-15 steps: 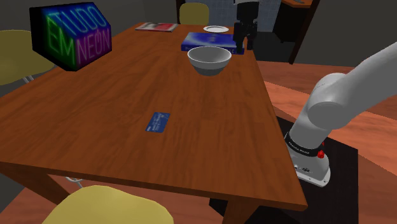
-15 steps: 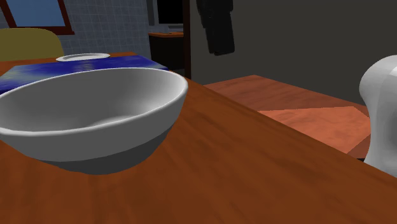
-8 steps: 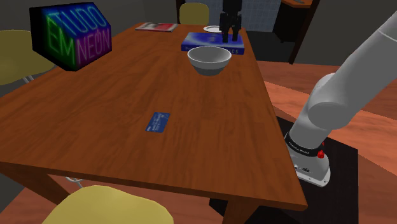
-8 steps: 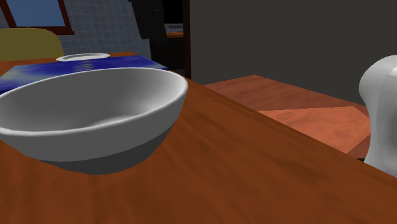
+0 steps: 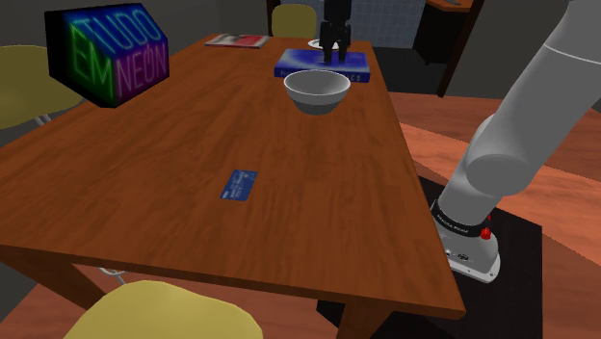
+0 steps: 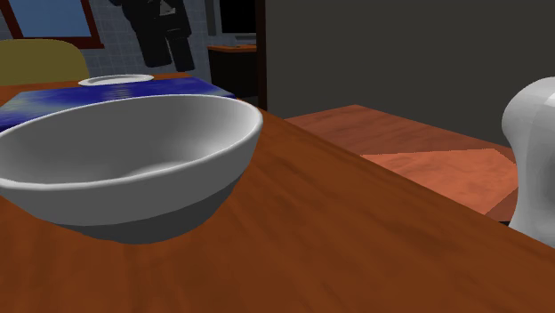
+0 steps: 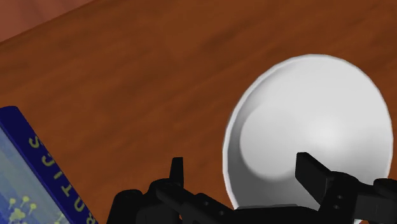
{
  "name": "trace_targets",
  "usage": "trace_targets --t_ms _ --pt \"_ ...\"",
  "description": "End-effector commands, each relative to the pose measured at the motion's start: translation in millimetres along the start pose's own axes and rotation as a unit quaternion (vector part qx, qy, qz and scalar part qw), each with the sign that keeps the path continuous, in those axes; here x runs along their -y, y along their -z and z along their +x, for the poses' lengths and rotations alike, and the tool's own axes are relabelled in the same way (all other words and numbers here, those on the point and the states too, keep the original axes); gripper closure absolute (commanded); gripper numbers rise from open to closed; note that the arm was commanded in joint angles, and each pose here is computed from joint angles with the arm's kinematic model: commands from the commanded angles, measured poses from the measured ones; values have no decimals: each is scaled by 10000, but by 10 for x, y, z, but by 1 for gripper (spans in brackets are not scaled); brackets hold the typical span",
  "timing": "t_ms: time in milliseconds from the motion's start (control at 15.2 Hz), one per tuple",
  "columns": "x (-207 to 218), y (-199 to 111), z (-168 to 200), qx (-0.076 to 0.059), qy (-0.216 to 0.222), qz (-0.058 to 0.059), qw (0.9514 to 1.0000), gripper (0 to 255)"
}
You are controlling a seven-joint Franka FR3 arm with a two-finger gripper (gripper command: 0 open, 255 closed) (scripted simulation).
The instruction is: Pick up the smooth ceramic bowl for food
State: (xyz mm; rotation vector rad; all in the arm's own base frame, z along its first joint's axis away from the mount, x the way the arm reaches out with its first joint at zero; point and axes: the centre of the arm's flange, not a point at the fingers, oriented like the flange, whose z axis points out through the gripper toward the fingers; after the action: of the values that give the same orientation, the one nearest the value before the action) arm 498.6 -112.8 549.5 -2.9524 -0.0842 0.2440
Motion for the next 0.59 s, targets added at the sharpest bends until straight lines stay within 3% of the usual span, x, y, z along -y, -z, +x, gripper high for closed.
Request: trace_targets --t_ms 0,264,330,528 --pt "-19 -104 11 -2 2 0 10000 0" --pt "-34 -184 24 -2 2 0 10000 0" --pt "-35 -188 25 -2 2 0 10000 255" --pt "-38 -186 25 -2 2 0 10000 255"
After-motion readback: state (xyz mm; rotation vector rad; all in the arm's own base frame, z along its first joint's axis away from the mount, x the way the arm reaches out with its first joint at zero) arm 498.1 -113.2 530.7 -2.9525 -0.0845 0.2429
